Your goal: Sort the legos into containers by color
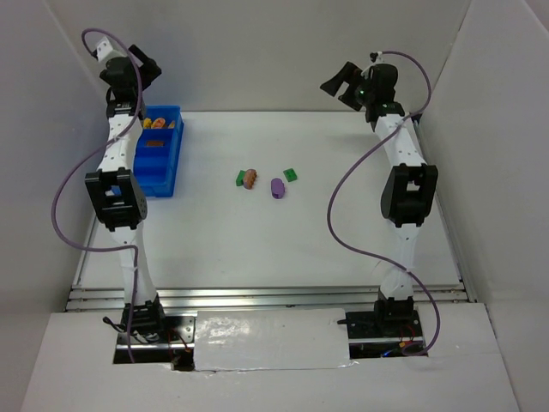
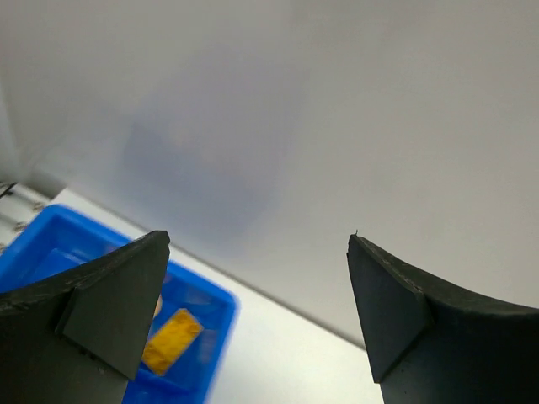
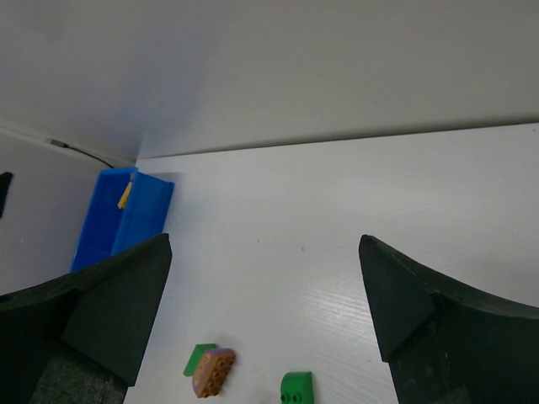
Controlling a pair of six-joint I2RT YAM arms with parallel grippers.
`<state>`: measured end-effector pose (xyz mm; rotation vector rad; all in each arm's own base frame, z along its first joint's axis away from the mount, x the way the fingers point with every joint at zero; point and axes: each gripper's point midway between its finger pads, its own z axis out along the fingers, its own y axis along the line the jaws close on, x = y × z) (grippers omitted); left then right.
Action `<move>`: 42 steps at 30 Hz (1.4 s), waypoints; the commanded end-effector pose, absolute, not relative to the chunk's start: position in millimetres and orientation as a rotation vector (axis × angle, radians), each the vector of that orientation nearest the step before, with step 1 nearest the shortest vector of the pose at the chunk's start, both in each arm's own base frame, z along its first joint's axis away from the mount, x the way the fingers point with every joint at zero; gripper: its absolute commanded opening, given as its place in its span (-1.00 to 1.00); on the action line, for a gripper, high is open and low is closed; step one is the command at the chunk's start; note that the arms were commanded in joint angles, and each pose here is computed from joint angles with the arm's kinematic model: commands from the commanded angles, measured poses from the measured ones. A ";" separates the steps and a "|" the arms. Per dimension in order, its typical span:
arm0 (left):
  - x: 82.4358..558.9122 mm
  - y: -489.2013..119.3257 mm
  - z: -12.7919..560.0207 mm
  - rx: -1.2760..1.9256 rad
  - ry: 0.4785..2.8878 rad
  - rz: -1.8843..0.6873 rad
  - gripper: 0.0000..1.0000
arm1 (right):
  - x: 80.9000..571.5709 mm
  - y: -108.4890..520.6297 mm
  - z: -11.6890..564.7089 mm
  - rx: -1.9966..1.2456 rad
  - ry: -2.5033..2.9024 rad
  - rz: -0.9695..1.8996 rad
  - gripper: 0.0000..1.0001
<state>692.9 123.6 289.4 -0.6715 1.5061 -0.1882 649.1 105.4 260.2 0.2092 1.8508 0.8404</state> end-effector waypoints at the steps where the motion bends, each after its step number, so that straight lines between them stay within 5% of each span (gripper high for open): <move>1: 671.0 119.9 359.6 -0.647 1.396 -0.149 0.99 | 640.2 107.8 281.8 0.206 1.856 0.799 0.99; 11: 673.8 115.1 391.4 -0.687 1.302 -0.263 0.99 | 583.2 87.3 225.1 0.426 2.206 0.498 0.99; 22: 632.7 113.4 353.7 -0.844 1.488 -0.241 0.99 | 474.0 237.0 201.9 0.048 2.404 0.405 0.93; 30: 600.0 73.4 346.2 -0.746 1.680 -0.203 0.99 | 486.6 235.4 197.7 0.033 2.399 0.332 0.82; 42: 459.9 -33.8 283.6 -0.563 2.067 -0.248 0.98 | 446.7 239.1 165.7 -0.021 2.492 0.301 0.77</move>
